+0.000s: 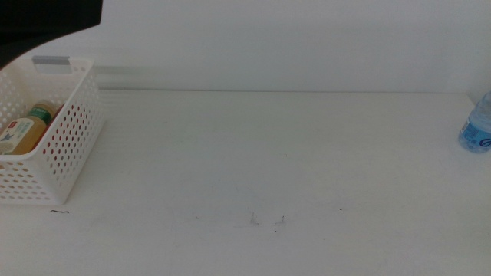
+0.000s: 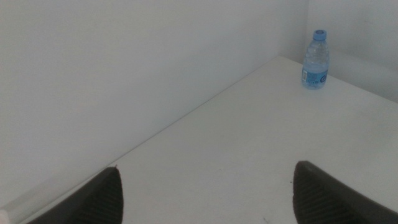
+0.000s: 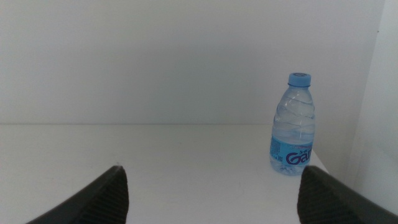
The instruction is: Use arms to grab the bottles and put them into the dustbin to the left of the table.
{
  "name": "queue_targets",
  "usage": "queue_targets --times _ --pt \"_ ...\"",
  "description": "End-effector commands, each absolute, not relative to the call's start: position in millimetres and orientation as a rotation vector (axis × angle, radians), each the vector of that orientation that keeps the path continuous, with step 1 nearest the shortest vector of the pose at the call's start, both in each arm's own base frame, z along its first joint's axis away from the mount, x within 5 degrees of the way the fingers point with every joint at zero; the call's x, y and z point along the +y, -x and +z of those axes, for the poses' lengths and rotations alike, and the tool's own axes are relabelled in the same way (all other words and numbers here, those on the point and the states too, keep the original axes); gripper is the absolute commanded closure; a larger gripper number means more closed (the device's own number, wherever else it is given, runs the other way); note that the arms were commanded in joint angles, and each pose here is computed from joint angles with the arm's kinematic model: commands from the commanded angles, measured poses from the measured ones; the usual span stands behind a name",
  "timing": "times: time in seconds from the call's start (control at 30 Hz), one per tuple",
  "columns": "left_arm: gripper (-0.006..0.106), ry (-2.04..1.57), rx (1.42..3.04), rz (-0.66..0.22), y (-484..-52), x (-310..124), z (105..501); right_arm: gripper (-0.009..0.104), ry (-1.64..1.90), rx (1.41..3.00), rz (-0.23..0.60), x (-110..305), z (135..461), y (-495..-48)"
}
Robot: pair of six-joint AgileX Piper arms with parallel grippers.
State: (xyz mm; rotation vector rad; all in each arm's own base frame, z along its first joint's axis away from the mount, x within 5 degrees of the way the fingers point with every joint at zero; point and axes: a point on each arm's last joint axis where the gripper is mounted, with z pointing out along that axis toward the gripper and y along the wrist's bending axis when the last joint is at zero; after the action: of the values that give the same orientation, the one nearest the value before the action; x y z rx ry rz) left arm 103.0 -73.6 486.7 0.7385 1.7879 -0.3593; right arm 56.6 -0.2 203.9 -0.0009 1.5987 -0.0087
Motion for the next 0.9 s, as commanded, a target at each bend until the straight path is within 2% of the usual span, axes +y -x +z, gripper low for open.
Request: queue_targets --times 0.0,0.07,0.17,0.33,0.47,0.7,0.87 --pt "0.007 -0.726 1.779 -0.381 -102 -74 488 0.003 0.003 1.589 -0.017 0 204 -56" --pt "0.007 -0.726 1.779 -0.381 -102 -74 488 0.003 0.006 1.589 -0.02 0 204 -56" --pt "0.007 -0.724 1.775 -0.382 -102 -74 488 0.003 0.018 1.517 -0.068 -2 212 -61" --pt "0.007 -0.722 1.771 -0.382 -102 -74 488 0.003 0.01 1.538 -0.088 -4 215 -91" --pt "0.007 -0.722 1.77 -0.38 -102 -74 488 0.003 -0.004 1.56 -0.092 -7 209 -117" --pt "0.007 -0.722 1.77 -0.38 -102 -74 488 0.003 -0.026 1.504 -0.128 -11 192 -153" --pt "0.007 -0.722 1.77 -0.38 -102 -74 488 0.003 -0.149 1.718 -0.203 -24 153 -176"
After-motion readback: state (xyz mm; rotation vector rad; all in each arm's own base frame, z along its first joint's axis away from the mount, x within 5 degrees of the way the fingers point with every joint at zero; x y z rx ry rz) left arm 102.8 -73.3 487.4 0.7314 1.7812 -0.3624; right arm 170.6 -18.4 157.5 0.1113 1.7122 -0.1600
